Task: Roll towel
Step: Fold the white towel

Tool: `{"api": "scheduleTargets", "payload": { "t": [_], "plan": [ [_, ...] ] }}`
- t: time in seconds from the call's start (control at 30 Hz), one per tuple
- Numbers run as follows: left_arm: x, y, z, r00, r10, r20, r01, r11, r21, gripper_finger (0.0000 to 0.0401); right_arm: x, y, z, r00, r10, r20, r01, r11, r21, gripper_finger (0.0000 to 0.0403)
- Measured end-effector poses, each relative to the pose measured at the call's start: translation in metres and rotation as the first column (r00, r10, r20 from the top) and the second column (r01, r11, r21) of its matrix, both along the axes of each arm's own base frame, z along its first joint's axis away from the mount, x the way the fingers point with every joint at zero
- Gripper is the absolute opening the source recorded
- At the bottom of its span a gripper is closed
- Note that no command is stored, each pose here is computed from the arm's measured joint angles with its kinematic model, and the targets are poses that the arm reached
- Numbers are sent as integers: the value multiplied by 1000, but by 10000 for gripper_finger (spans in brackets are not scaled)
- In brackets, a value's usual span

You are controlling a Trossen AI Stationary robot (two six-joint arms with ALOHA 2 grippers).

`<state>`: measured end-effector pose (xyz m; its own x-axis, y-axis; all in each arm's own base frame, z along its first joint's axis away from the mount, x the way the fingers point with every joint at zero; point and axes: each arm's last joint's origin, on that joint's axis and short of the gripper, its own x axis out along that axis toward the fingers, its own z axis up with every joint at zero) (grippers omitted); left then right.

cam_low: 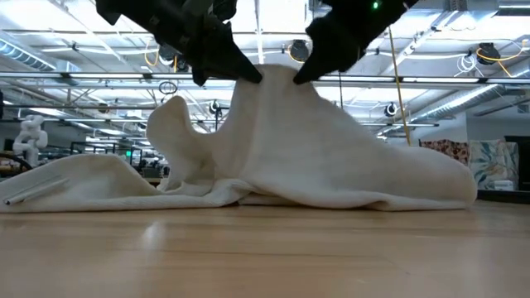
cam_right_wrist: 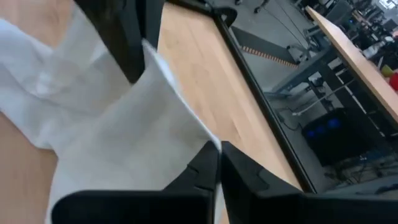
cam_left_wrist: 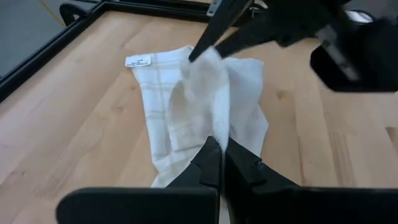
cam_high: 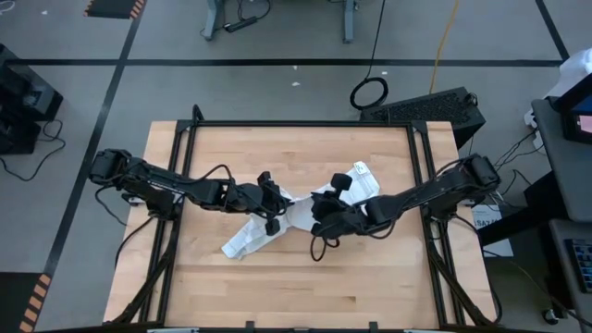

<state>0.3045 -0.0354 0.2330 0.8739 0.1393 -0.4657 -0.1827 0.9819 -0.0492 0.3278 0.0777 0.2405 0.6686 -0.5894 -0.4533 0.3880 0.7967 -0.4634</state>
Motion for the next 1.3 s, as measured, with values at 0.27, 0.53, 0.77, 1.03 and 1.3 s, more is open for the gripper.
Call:
{"api": "scheduleTargets", "payload": {
  "t": [0.27, 0.53, 0.77, 1.03, 1.3],
  "plan": [
    [-4, -1, -6, 998, 2, -69, -2, 1000, 4, 46, -15, -4, 30, 998, 12, 66, -12, 1000, 6, 4],
    [-16, -7, -19, 971, 52, -231, -55, 999, -3, 127, -28, -14, 21, 997, -63, -50, 65, 998, 28, 1],
    [-45, -21, -27, 894, 101, -437, -91, 995, 45, 164, -37, -18, 14, 986, -112, -123, 117, 992, 35, 1],
    [-65, -41, -28, 862, 217, -458, -206, 976, 75, 169, -39, -26, 12, 977, -138, -160, 143, 990, 19, 0],
    [-86, -62, -32, 821, 340, -459, -361, 932, 45, 170, -40, -29, 11, 972, -148, -183, 153, 988, 12, 0]
  ]
}}
